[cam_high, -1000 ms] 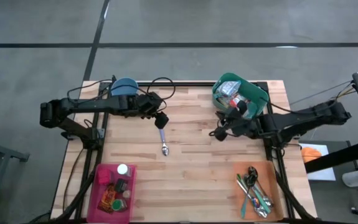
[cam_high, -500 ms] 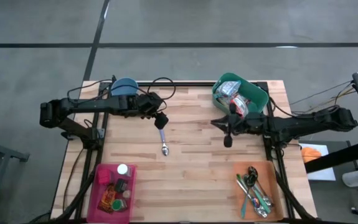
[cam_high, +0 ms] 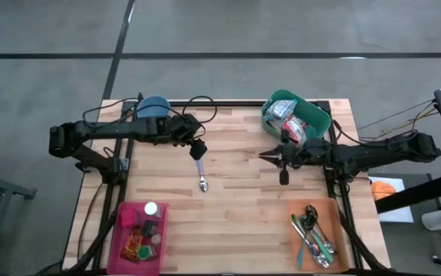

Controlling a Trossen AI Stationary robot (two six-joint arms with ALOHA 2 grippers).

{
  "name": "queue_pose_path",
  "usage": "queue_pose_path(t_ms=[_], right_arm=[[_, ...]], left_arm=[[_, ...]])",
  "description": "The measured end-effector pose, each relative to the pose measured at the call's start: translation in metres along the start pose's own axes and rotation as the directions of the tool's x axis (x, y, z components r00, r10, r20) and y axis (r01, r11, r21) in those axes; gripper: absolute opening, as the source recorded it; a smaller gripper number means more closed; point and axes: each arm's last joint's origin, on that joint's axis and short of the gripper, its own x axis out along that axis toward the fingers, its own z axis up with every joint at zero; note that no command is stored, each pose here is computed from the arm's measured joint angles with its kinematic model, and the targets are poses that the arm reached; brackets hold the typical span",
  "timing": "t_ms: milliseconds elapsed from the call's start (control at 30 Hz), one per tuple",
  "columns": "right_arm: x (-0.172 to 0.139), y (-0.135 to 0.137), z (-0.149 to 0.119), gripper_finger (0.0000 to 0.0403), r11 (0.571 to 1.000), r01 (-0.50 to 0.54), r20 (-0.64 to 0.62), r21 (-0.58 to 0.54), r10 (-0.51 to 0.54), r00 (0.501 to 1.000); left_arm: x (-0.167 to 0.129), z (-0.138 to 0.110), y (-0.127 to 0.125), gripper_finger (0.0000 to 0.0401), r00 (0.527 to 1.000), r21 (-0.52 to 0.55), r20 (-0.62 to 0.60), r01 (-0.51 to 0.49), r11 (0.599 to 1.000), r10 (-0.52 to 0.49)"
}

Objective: Pick & Place Food Item
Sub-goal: Put the purple spoon into the orange bin

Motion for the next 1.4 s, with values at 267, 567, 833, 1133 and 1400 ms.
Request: queue_pose_path(t_ms=[267,567,833,1133,1400], right_arm=[[0.007,0.000,0.009,0.0033,0.997,0.001,-0.001,0.079,-0.001,1.000],[0.009,0.000,0.009,0.0033,1.000,0.008,-0.009,0.015,-0.008,1.000],[0.009,0.000,0.009,0.0033,1.000,0.008,-0.009,0.016,-0.008,1.000],[0.009,0.000,0.009,0.0033,1.000,0.008,-0.009,0.018,-0.008,1.000],[0.009,0.000,0.009,0.0033,1.000,0.009,-0.010,0.018,-0.008,1.000]], left_arm=[[0.000,0.000,0.000,0.0279,1.000,0.000,0.000,0.000,1.000,0.000],[0.000,0.000,0.000,0.0279,1.000,-0.001,0.000,0.000,1.000,0.000],[0.000,0.000,0.000,0.0279,1.000,-0.003,0.000,0.000,1.000,0.000],[0.000,0.000,-0.001,0.0279,0.999,-0.050,-0.012,0.035,0.998,-0.036],[-0.009,-0.025,-0.032,0.0279,0.965,-0.387,-0.186,0.103,0.916,-0.187]])
